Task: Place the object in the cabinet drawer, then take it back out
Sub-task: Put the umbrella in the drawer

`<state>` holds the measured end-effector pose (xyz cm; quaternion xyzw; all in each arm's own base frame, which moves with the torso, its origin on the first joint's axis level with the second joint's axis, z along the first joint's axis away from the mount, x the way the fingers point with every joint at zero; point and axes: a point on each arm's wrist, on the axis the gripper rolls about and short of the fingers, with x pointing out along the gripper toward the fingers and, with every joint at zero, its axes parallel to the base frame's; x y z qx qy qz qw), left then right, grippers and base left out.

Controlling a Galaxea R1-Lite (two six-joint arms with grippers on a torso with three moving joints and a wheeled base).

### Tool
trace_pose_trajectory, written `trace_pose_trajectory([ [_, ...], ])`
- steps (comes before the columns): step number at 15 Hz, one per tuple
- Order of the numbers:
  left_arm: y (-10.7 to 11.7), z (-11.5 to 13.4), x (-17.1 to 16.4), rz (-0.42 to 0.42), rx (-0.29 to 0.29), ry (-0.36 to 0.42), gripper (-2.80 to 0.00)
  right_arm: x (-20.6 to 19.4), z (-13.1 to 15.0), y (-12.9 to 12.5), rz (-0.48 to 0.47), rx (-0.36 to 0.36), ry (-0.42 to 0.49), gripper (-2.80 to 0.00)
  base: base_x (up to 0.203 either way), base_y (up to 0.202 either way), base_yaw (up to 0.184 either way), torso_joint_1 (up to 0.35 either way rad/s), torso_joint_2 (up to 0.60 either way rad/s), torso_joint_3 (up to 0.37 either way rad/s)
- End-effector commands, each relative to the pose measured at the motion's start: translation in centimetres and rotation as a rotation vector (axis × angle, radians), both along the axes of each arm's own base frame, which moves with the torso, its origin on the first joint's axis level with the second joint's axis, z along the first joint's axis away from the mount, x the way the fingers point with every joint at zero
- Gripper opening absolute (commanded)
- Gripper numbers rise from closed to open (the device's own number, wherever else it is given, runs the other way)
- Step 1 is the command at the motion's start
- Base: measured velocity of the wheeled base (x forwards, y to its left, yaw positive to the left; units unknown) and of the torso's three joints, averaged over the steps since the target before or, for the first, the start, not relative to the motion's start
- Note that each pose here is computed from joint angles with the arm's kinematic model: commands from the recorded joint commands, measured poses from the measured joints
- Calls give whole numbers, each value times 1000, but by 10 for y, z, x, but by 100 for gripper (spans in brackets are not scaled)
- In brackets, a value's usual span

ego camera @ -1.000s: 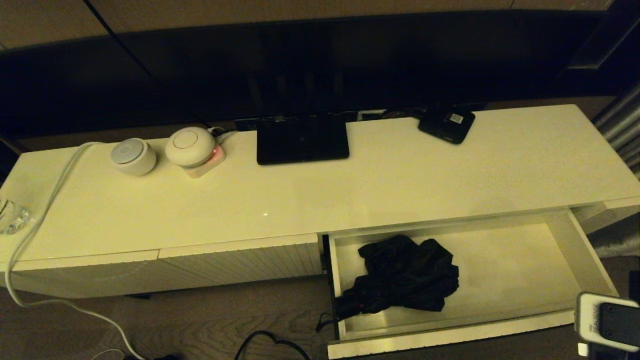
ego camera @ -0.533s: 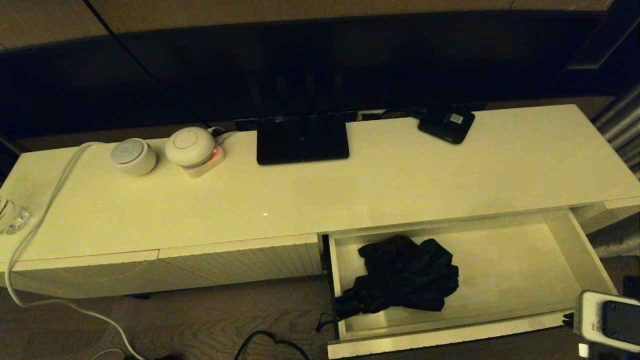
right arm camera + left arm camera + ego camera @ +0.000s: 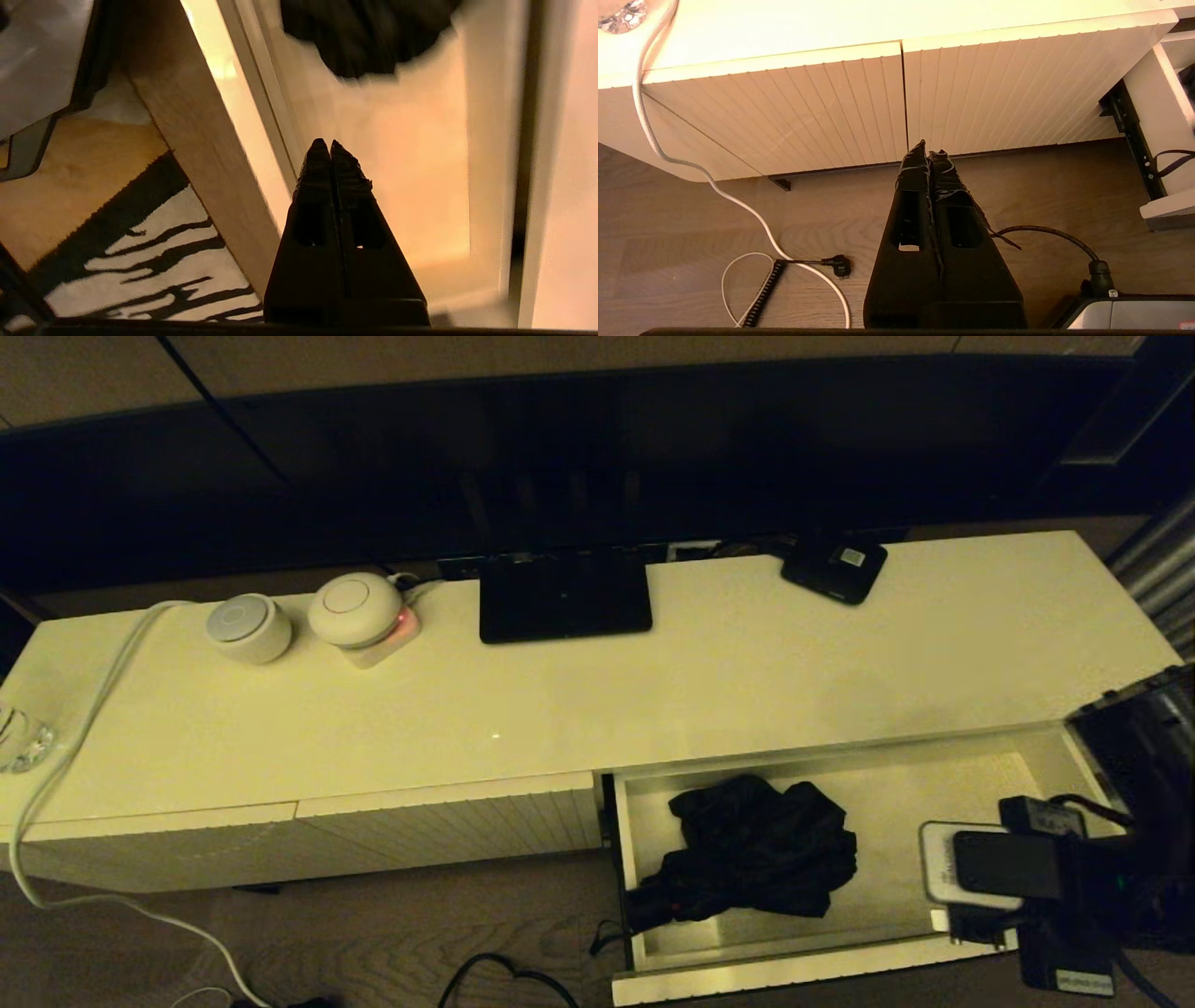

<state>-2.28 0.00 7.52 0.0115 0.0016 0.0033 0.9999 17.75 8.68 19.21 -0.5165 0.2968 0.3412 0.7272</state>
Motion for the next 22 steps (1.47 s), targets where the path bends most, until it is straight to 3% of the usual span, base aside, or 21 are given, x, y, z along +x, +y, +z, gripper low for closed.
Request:
trace_pose_trajectory([
  [1, 0, -1, 0, 1, 0, 3, -280, 31, -25, 24, 44, -60, 102, -280, 0, 0, 0, 0, 0, 0],
  [5, 0, -1, 0, 1, 0, 3, -280, 65, -40, 56, 124, -53, 101, -280, 0, 0, 0, 0, 0, 0],
  [12, 0, -1, 0, 1, 0, 3, -280, 89, -53, 71, 237, -111, 73, -280, 0, 0, 0, 0, 0, 0],
  [13, 0, -1, 0, 1, 0, 3, -280, 93, -51, 72, 238, -110, 64, 0, 0, 0, 0, 0, 0, 0],
  [22, 0, -1, 0, 1, 0, 3, -280, 110, -44, 79, 273, -130, 29, 0, 0, 0, 0, 0, 0, 0],
])
